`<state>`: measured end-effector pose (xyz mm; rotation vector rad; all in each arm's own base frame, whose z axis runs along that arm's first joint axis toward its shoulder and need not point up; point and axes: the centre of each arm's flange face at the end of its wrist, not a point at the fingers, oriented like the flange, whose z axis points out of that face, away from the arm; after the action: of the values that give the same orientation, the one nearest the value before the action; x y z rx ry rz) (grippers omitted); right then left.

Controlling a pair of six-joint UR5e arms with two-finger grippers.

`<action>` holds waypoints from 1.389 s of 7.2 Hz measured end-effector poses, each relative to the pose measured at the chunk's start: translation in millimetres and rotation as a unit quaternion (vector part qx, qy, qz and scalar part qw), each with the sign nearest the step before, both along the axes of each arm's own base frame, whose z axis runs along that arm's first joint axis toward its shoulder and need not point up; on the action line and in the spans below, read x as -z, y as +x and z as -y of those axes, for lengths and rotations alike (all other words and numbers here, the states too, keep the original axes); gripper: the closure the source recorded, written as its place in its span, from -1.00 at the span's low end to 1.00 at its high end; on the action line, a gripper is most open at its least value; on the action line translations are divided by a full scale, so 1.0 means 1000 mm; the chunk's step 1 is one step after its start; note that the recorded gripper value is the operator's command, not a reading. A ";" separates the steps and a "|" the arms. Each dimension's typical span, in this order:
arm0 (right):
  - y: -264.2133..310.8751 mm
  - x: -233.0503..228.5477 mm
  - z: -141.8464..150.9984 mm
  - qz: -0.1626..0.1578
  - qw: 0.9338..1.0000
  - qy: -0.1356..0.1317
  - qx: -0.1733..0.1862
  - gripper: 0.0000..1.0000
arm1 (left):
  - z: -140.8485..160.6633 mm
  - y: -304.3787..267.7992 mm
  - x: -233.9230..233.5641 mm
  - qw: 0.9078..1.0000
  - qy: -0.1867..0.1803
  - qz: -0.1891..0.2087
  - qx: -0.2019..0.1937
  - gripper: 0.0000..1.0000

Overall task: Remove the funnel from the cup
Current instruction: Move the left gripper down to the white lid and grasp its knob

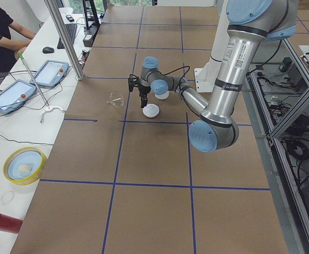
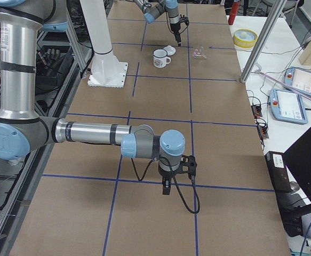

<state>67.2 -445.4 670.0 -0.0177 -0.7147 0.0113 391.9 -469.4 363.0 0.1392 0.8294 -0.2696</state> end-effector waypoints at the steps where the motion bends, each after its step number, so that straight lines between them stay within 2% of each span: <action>1: 0.000 0.000 0.000 0.000 1.000 0.000 0.000 -1.00 | -0.002 -0.001 -0.006 1.000 -0.004 0.004 -0.001 -0.93; 5: 0.000 0.000 0.000 0.000 1.000 0.000 0.000 -1.00 | -0.016 0.014 -0.017 1.000 -0.010 0.010 -0.018 -0.77; 7: 0.000 0.000 0.000 0.000 1.000 0.000 0.000 -1.00 | -0.028 0.025 -0.015 0.999 -0.011 0.011 -0.031 -0.60; 8: 0.000 0.000 0.000 0.000 1.000 0.000 0.000 -1.00 | -0.032 0.029 -0.015 0.999 -0.010 0.011 -0.036 -0.50; 10: 0.000 0.000 0.000 0.000 1.000 0.000 0.000 -1.00 | -0.037 0.034 -0.014 0.999 -0.011 0.011 -0.042 -0.08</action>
<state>67.2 -445.4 670.0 -0.0176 -0.7147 0.0114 425.8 -432.3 377.4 0.0875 0.8076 -0.1982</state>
